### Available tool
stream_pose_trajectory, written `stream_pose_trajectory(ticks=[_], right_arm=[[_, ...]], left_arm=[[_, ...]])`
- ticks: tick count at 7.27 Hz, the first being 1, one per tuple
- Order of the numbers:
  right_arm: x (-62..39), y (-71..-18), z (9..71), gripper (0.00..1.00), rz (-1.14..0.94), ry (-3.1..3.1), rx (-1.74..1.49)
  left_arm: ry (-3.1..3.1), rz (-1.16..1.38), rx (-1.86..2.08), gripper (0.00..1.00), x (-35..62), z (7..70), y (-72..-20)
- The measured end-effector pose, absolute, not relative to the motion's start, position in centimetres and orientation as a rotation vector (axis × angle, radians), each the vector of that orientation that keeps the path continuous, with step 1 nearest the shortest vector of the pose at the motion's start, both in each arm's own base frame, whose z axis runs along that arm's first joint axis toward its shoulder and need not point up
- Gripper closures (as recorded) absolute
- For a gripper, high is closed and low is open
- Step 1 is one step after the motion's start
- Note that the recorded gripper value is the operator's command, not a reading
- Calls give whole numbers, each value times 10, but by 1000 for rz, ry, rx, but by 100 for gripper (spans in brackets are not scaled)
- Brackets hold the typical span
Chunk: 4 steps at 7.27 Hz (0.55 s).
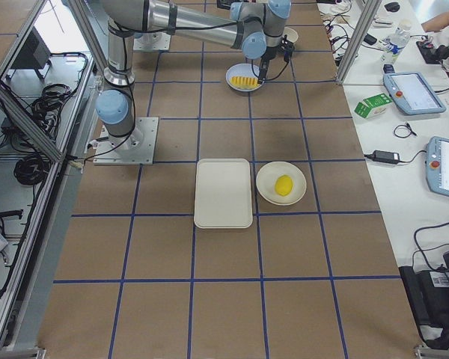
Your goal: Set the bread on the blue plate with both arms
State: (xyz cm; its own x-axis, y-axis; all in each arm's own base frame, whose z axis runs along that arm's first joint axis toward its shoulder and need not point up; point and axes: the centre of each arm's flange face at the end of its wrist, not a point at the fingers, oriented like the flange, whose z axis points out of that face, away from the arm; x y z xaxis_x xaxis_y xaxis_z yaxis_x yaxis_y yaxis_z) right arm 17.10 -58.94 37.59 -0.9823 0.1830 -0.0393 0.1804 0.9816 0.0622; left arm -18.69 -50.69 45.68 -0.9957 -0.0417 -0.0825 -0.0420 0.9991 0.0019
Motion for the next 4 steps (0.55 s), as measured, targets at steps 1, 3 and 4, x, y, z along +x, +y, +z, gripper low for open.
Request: stream_pose_trajectory(ticks=[1,3,4], right_arm=[[155,-574,421,0,74,3094,283],[148,-536,493,0,108,3108,213],[145,-514,518,0,81,3116,78]], left_arm=[[3060,2,-66,0,-186,458,-507],[3077,-26,-78,0,-188,467,-508],[3093,-68,-84,0,-189,482,-511]])
